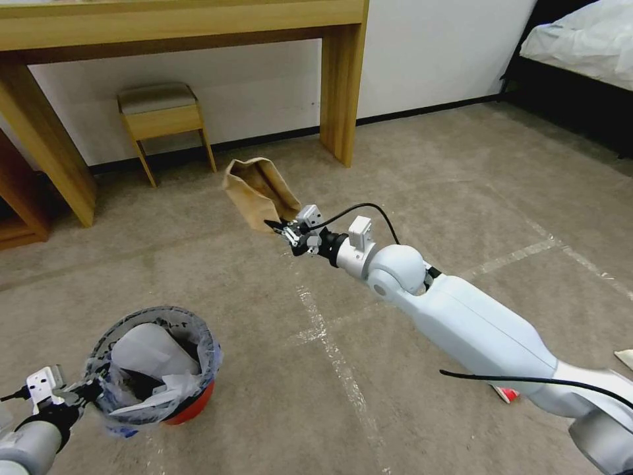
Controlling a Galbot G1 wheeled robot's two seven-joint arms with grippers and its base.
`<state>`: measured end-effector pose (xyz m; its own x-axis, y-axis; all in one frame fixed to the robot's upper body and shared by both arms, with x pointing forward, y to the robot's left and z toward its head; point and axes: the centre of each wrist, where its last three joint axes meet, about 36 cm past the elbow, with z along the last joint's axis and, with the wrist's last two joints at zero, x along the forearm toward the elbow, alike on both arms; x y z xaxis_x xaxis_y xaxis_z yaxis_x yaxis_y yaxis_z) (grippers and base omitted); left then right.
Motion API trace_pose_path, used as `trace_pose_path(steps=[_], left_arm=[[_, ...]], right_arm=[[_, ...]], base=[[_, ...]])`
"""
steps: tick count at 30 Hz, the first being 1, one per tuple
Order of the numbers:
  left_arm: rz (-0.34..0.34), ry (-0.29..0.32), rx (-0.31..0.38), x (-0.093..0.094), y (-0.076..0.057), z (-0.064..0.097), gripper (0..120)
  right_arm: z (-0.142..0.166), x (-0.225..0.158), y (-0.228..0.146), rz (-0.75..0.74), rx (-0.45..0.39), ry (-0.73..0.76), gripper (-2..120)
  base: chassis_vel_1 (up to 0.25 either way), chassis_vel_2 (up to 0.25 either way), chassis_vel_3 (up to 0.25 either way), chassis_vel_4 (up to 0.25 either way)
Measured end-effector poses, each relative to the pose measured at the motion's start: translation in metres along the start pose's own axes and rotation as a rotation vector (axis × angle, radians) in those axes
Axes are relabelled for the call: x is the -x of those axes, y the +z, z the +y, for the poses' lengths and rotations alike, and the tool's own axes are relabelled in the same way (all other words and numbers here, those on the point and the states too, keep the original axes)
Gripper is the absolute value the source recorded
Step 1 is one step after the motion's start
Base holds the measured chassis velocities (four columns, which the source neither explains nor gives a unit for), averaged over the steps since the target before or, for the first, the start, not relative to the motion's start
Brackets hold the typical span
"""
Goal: Pick up the trash bin and place the garbage on the floor into it.
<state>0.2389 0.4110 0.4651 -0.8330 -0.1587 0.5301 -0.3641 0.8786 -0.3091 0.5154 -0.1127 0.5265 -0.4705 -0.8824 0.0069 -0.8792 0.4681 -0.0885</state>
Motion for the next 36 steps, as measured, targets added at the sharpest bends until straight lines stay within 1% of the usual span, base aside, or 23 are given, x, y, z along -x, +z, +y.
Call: trace_pose_path(steps=[1,3,5,6,8,9,11,12,15,16,18,22,27,36], left_arm=[[0.001,0.001,0.000,0.000,0.000,0.000,1],[0.001,0.001,0.000,0.000,0.000,0.000,1],[0.001,0.005,0.000,0.001,0.000,-0.001,1],[0.001,0.005,0.000,0.001,0.000,-0.001,1],[0.000,0.007,0.001,0.001,0.000,-0.002,1],[0.000,0.007,0.001,0.001,0.000,-0.002,1],[-0.001,0.009,0.000,0.001,-0.001,-0.003,1],[-0.001,0.009,0.000,0.001,-0.001,-0.003,1],[0.000,0.010,-0.002,0.001,0.000,-0.004,1],[0.000,0.010,-0.002,0.001,0.000,-0.004,1],[0.000,0.011,-0.002,0.002,0.000,-0.005,1],[0.000,0.010,-0.002,0.002,0.000,-0.005,1],[-0.003,0.012,-0.003,0.002,0.000,-0.005,1],[-0.009,0.013,-0.003,0.001,-0.002,-0.005,1]], right_arm=[[0.015,0.001,-0.003,-0.012,0.021,-0.040,0],[0.015,0.001,-0.003,-0.012,0.021,-0.040,0],[0.037,0.007,-0.008,-0.024,0.050,-0.105,0],[0.037,0.007,-0.008,-0.024,0.050,-0.105,0],[0.050,0.016,-0.012,-0.028,0.062,-0.141,0],[0.050,0.016,-0.012,-0.028,0.062,-0.141,0],[0.064,0.029,-0.014,-0.027,0.074,-0.180,0],[0.064,0.029,-0.014,-0.027,0.074,-0.180,0],[0.081,0.045,-0.012,-0.024,0.094,-0.224,0],[0.081,0.045,-0.012,-0.024,0.094,-0.224,0],[0.097,0.059,-0.003,-0.005,0.109,-0.268,0],[0.105,0.065,0.006,0.019,0.106,-0.291,0],[0.117,0.076,0.027,0.068,0.086,-0.319,0],[0.124,0.089,0.052,0.125,0.066,-0.330,0]], base=[[0.000,0.000,0.000,0.000],[0.000,0.000,0.000,0.000],[0.000,0.000,0.000,0.000],[0.000,0.000,0.000,0.000],[0.000,0.000,0.000,0.000],[0.000,0.000,0.000,0.000],[0.000,0.000,0.000,0.000],[0.000,0.000,0.000,0.000],[0.000,0.000,0.000,0.000],[0.000,0.000,0.000,0.000],[0.000,0.000,0.000,0.000],[0.000,0.000,0.000,0.000],[0.000,0.000,0.000,0.000],[0.000,0.000,0.000,0.000]])
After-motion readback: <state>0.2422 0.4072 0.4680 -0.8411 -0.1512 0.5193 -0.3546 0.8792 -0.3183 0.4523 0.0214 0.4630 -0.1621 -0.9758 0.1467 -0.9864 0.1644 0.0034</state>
